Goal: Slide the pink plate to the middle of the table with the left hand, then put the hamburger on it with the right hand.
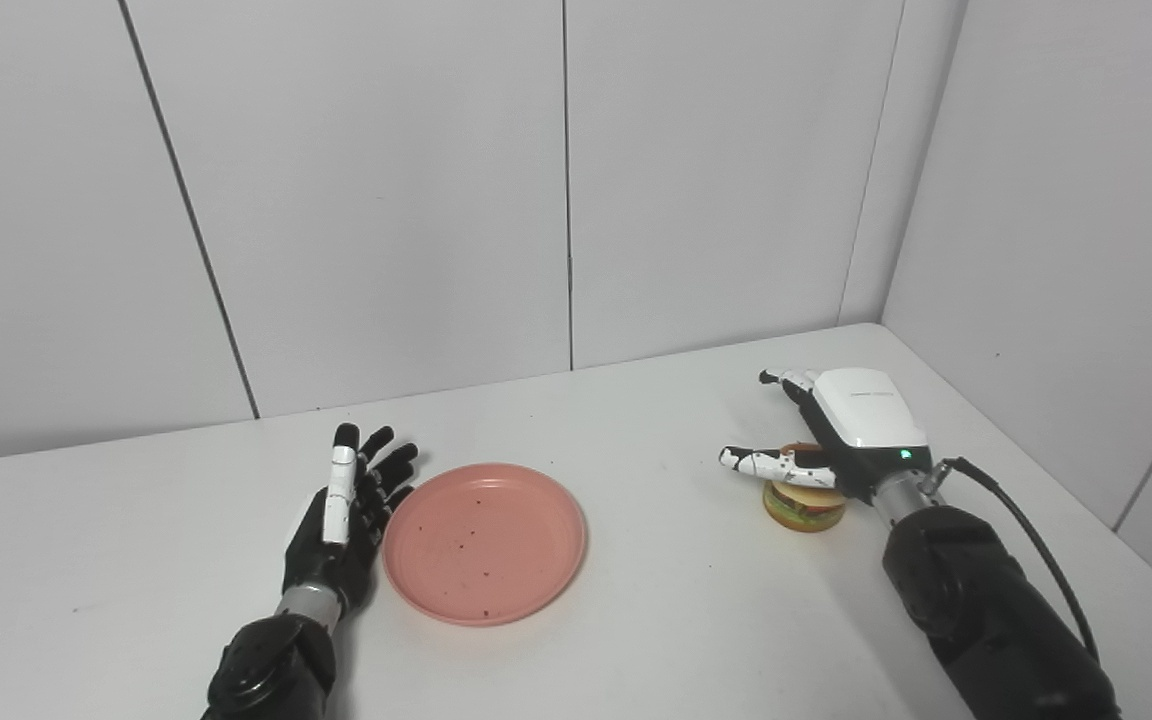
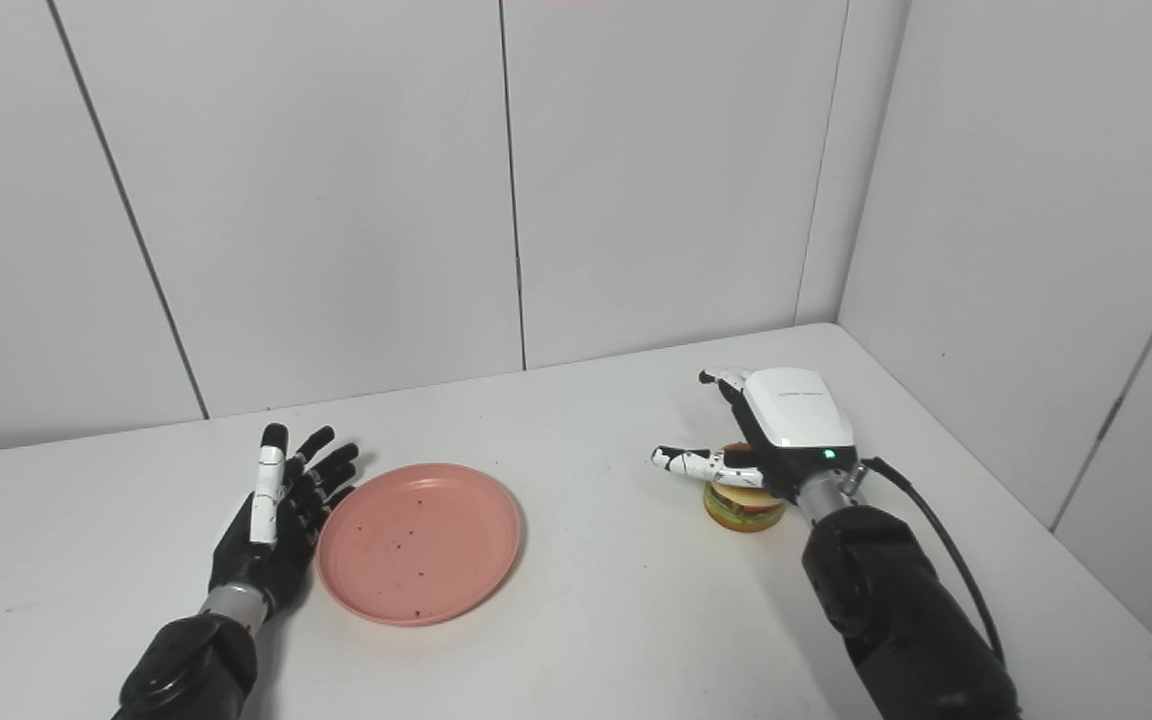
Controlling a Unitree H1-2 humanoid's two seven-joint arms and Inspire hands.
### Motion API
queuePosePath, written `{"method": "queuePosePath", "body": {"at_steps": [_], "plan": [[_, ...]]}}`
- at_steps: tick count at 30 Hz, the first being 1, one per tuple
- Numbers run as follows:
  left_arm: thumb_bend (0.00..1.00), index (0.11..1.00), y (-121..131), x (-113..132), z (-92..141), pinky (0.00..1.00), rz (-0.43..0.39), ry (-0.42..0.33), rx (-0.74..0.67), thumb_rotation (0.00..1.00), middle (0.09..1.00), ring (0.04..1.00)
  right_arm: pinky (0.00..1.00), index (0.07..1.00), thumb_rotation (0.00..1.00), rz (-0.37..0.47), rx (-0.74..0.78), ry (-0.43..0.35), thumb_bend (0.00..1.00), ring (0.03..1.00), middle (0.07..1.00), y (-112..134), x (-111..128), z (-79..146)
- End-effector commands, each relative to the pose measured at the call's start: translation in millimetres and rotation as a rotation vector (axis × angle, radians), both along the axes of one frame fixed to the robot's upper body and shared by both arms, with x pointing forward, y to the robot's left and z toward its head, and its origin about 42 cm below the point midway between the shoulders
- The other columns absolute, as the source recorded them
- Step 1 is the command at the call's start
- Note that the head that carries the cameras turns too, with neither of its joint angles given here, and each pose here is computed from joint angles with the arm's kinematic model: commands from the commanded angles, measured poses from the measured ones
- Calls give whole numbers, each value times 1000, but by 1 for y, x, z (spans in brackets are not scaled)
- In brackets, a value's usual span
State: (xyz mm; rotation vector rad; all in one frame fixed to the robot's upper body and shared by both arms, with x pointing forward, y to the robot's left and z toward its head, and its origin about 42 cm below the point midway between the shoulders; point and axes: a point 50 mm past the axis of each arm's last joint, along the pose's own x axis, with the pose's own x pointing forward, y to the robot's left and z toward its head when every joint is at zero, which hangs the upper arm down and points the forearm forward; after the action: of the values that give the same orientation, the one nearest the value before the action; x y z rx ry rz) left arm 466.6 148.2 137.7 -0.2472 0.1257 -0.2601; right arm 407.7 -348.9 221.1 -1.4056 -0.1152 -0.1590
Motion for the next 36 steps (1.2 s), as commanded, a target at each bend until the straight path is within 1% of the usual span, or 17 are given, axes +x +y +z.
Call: {"method": "queuePosePath", "body": {"at_steps": [1,2,5,11,14,17,21,26,36], "plan": [[857,888,2,2,5,972,-3,-4,1,929,853,923,779,805,1000,-14,-20,-77,805,817,824,-7,5,19],[855,887,2,2,5,953,-3,-5,3,930,851,917,768,803,999,-12,-22,-78,804,813,820,-6,5,17],[852,885,2,3,5,943,-5,-6,4,931,853,915,753,798,996,-6,-25,-78,802,802,812,-4,4,13],[854,886,1,3,6,976,-8,-2,2,934,853,918,777,813,1000,-11,-36,-45,799,822,825,-2,1,8],[858,884,1,4,6,961,-7,-4,6,941,853,919,776,812,1000,-12,-34,-35,794,821,824,-3,0,6],[866,885,1,4,5,969,-6,-1,3,942,851,923,773,812,1000,-17,-36,-26,790,817,820,-3,0,4],[867,889,1,4,5,977,-8,0,7,948,852,925,776,815,1000,-27,-32,1,783,820,823,-7,1,-2],[866,889,3,4,5,968,-7,2,13,946,848,924,749,798,992,-22,-40,-6,773,803,808,-13,4,-9],[851,891,2,3,5,980,-6,6,14,948,850,922,716,791,1000,-39,-59,15,783,793,798,-22,14,-17]]}}
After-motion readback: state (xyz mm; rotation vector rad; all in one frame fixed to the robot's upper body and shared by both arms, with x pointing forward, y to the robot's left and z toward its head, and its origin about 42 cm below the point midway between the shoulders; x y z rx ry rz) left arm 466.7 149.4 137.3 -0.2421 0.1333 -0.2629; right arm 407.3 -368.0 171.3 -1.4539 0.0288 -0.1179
